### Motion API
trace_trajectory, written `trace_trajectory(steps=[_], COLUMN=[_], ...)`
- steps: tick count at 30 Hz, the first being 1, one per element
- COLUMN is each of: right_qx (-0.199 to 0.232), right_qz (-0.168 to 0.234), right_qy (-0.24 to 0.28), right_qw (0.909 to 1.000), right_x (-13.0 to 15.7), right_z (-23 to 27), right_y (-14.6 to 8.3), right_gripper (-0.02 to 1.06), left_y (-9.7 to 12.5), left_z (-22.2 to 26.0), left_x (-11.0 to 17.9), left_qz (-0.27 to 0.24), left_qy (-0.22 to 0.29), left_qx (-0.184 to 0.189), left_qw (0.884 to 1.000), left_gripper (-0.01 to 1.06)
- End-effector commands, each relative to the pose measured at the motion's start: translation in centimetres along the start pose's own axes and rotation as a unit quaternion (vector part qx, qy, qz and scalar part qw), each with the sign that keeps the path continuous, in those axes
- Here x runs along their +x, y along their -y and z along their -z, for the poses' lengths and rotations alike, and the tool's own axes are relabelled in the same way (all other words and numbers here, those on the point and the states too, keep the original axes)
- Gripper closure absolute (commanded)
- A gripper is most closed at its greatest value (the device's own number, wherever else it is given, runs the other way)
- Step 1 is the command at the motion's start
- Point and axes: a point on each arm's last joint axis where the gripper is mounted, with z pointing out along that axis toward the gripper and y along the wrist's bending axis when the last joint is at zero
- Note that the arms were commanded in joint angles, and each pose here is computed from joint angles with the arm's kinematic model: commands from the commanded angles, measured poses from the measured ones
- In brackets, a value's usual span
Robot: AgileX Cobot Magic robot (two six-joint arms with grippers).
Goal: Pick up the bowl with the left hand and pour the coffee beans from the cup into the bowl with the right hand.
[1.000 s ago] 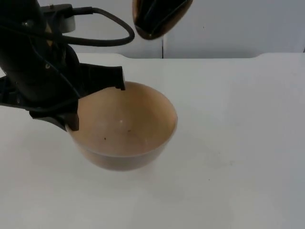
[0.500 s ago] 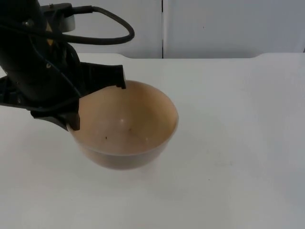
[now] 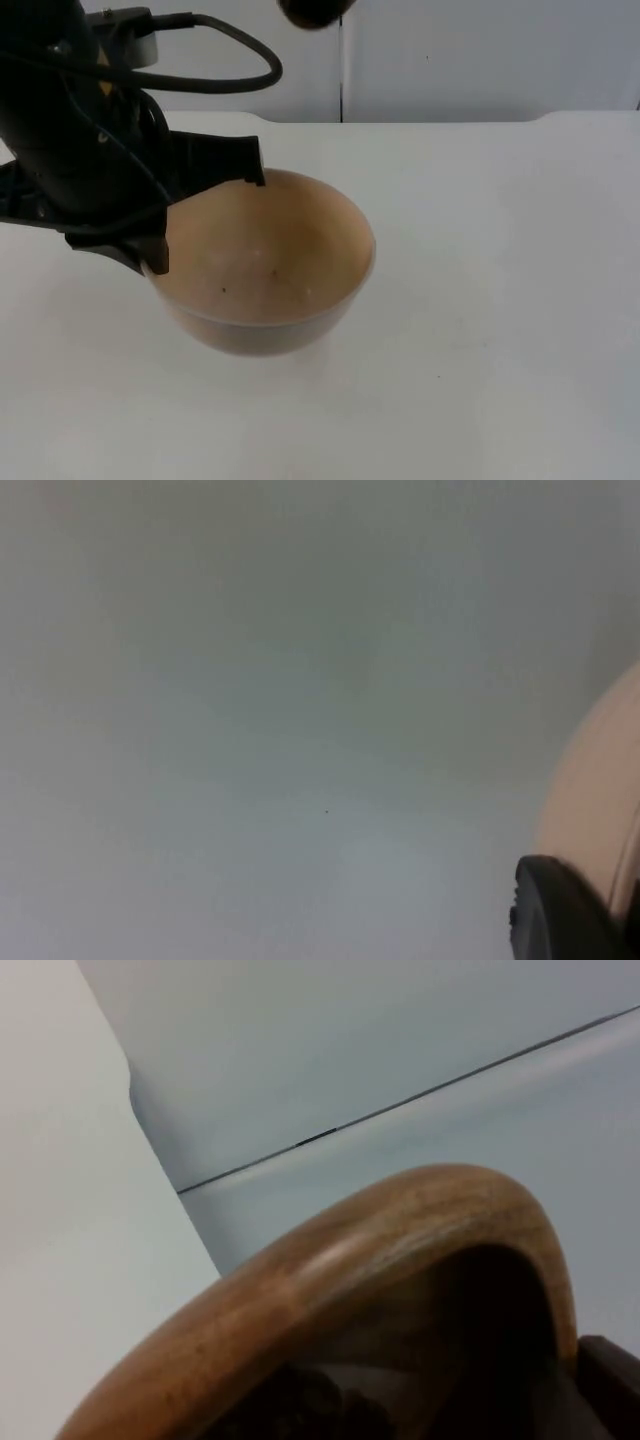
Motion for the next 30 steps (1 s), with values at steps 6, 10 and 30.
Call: trace_trajectory(steps=[6, 10, 30], right_qx=[0.036, 0.049, 0.113], right_qz=[0.003, 0.012, 0.118], right_qy=[0.023, 0.031, 0.093], right_qw=[0.9991, 0.9982, 0.9822], right_x=[-0.2, -0.4, -1.1], right_z=[0.3, 0.3, 1.8], right_y=[0.6, 0.8, -0.9], right_gripper=[1.05, 1.05, 1.05], left_y=[0.1, 0.1, 0.1], left_z=[0.2, 0.2, 0.3], left_x=[0.2, 0.2, 0.3], left_qz=[0.008, 0.010, 0.014], left_qy=[-0.001, -0.002, -0.006], left_qx=[0.007, 0.008, 0.009], left_qw=[1.000, 1.000, 1.000], left_gripper=[1.05, 1.05, 1.05])
